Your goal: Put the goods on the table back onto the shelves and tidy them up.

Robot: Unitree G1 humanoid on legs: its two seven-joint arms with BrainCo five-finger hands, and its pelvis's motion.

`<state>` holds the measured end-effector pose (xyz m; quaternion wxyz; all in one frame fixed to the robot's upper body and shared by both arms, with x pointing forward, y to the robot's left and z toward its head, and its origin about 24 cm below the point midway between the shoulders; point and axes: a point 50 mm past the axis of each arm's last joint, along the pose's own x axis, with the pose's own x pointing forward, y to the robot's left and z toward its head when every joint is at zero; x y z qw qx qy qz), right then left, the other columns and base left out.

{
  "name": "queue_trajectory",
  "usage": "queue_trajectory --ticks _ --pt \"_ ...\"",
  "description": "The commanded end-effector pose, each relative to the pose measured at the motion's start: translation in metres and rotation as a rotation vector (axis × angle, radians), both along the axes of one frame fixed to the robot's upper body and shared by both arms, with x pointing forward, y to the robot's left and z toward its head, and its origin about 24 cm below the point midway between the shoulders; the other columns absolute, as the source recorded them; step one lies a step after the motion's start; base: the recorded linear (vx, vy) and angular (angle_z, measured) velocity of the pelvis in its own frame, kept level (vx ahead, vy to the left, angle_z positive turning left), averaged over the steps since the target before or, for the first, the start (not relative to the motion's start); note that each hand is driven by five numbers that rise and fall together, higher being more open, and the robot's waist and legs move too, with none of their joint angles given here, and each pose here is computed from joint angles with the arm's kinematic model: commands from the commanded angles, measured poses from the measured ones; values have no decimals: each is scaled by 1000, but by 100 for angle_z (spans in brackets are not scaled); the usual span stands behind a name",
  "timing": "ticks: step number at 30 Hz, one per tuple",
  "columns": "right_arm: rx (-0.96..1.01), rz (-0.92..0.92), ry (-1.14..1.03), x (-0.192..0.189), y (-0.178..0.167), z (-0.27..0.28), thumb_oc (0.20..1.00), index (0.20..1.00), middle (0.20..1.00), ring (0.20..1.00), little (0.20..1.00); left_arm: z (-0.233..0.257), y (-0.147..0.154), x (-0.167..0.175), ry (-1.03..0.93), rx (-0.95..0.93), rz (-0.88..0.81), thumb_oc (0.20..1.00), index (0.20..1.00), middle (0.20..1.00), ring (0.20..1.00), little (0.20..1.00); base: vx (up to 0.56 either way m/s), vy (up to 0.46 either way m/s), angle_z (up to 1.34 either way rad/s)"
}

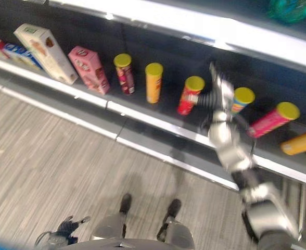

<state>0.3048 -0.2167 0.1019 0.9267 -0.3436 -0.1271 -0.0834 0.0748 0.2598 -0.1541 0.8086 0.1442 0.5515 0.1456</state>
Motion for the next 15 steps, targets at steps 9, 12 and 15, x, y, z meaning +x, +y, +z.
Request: queue_trajectory --ticks 9,12,15 --pt "383 134 376 -44 -18 -73 1000 1000 1000 1000 1000 2 10 -1 33 -10 -117 1000 1000 1000 1000 1000 -55 169 -72" --pt "392 97 375 -46 -24 -74 1000 1000 1000 1000 1000 4 11 5 15 -6 -132 1000 1000 1000 1000 1000 -74 34 -166" --pt "355 1 320 -53 -51 -63 1000 1000 1000 1000 1000 8 17 9 -2 9 -126 1000 1000 1000 1000 1000 -41 -124 -76"
